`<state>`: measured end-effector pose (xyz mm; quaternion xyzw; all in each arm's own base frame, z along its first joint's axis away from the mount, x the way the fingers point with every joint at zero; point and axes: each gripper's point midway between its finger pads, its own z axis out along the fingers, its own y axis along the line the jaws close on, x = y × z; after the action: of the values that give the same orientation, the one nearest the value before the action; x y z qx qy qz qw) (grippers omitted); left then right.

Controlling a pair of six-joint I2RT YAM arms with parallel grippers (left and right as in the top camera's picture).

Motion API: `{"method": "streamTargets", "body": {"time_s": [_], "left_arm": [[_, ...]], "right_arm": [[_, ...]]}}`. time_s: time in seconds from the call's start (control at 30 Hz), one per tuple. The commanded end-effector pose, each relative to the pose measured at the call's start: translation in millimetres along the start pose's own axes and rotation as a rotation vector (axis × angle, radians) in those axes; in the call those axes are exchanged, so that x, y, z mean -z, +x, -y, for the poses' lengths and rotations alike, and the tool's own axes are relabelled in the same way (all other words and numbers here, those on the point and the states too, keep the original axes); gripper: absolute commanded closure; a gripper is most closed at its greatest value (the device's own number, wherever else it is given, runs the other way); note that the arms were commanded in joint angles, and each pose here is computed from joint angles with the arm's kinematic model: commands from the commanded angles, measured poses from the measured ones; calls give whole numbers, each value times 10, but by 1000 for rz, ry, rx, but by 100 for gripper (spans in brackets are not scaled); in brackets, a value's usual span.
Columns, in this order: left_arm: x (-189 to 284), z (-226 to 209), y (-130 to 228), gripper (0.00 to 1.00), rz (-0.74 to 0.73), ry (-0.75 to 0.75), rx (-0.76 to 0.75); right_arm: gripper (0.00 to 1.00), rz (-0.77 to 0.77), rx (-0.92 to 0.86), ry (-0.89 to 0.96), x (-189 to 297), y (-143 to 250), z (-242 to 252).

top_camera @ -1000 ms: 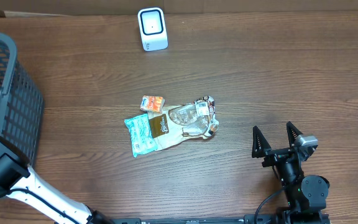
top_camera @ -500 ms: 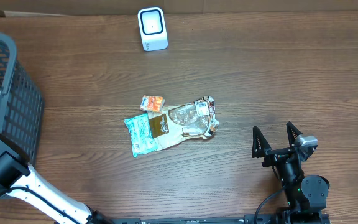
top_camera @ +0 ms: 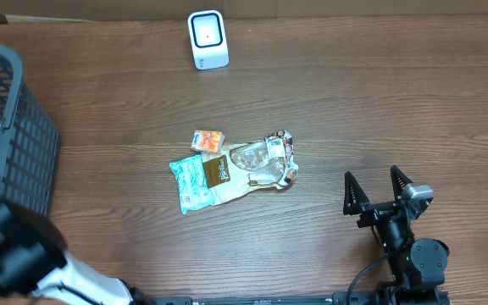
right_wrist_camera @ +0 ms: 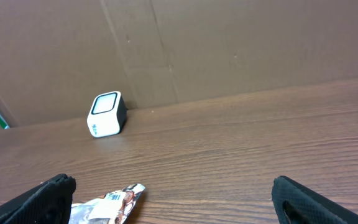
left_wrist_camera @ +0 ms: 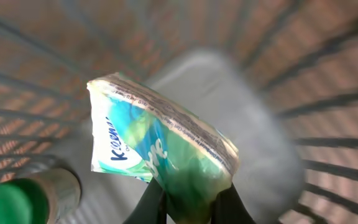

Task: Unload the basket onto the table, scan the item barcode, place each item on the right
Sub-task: 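Lift the green tissue pack out and place it beside the orange pack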

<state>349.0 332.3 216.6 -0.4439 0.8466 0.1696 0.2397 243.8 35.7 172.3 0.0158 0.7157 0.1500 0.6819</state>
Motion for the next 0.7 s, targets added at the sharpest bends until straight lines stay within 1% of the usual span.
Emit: {"method": "streamTargets", "body": {"time_s": [0.0,0.03,0.1,0.13,0.17,0.27,0.43,0.5,0.67], "left_arm": [[866,181,-219,96,155,161,54],[1140,272,-199,96,186,219,41],[1444,399,-90,96,194,293,14],[1738,585,119,96,169,387,-32],[1872,697,245,95,151,431,-64],[2129,1027,653,96,86,499,-187],[2259,1585,1398,96,-36,565,-465],[2211,1739,1693,96,-78,552,-556],[1961,1951,2277,96,-143,469,-729]], "right_arm": [[0,-4,-12,9,-6,35,23],[0,-4,-12,10,-6,35,24],[0,-4,-12,9,-6,35,23],[0,-4,-12,9,-6,35,23],[0,-4,-12,9,-6,35,23],[0,-4,-12,9,-6,35,23],[0,-4,-12,10,-6,35,24],[0,-4,-12,9,-6,35,23],[0,-4,-12,9,-6,35,23]]}}
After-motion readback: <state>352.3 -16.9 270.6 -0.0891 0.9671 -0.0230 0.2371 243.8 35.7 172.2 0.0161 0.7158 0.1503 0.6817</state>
